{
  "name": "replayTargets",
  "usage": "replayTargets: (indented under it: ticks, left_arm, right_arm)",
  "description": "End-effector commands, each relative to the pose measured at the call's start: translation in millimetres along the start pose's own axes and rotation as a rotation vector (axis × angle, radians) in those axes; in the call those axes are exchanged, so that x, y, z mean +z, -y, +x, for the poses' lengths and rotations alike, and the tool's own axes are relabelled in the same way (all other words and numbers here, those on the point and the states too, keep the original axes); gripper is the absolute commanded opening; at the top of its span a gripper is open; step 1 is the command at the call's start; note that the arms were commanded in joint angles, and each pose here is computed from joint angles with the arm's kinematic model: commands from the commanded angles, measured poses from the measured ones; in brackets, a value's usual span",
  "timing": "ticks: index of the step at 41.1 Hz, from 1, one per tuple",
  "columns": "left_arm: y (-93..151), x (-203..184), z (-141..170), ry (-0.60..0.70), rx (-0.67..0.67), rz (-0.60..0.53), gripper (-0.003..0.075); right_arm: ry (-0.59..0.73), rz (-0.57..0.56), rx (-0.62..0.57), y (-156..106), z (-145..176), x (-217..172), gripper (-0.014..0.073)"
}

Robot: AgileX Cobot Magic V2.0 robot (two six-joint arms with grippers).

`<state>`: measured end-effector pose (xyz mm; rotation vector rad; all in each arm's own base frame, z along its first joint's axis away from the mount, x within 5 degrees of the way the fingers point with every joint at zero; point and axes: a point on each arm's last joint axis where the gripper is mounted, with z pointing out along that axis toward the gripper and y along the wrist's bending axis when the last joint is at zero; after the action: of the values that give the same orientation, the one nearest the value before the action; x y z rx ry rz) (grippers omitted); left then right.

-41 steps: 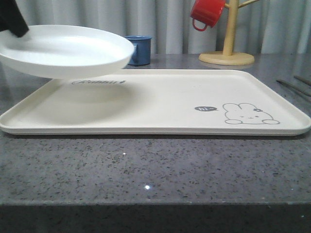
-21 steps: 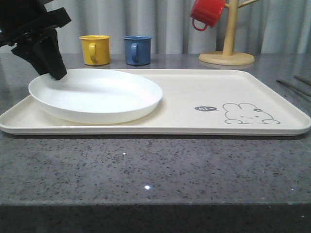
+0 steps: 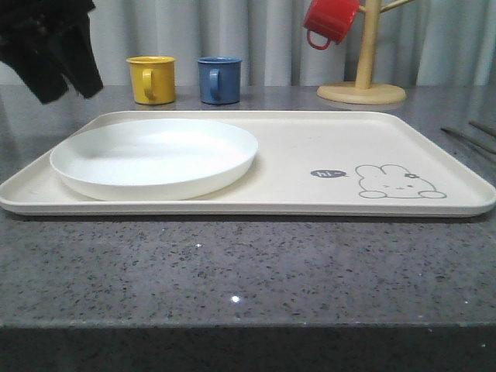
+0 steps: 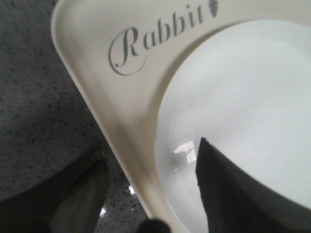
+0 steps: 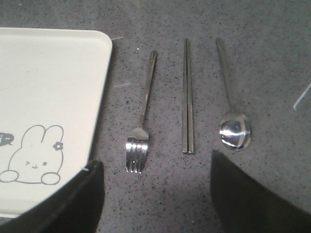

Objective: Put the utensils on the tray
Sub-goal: 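Raise the left gripper away from the plate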

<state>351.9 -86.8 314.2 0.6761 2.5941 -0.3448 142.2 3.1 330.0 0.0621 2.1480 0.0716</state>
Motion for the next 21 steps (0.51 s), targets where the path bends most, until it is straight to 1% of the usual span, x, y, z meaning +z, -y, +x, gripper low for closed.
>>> replayTargets:
  ticks: [1,4,8,11,14,16,18,21]
  left_arm:
    - [31,-55,-9,0.166,0.091,-0.037,0.0401]
    - [46,-67,-5,0.166,0.133,-0.081,0.0401]
    - [73,-82,4,0.163,0.196,-0.158,0.0401]
    - [94,-91,13,0.175,0.24,-0.196,0.0401]
    - [112,-98,25,0.197,0.256,-0.223,0.0401]
    - [124,-104,35,0.231,0.271,-0.222,0.0401]
    - [136,-108,47,0.261,0.286,-0.198,0.0401]
    - [145,-114,62,0.306,0.301,-0.158,0.0401]
  right_arm:
    - [0.095,0.002,-0.019,-1,-15,-6,0.0497]
    - [0.095,0.002,-0.019,-1,-15,-6,0.0497]
    - [0.095,0.002,-0.019,-1,-15,-6,0.0497]
    - [0.095,0.002,-0.019,-1,-15,-6,0.0497]
    - [0.095,0.002,-0.019,-1,-15,-6,0.0497]
    - [0.095,0.002,-0.019,-1,-15,-6,0.0497]
    - [0.095,0.002,-0.019,-1,-15,-6,0.0497]
    - [0.095,0.002,-0.019,-1,-15,-6,0.0497]
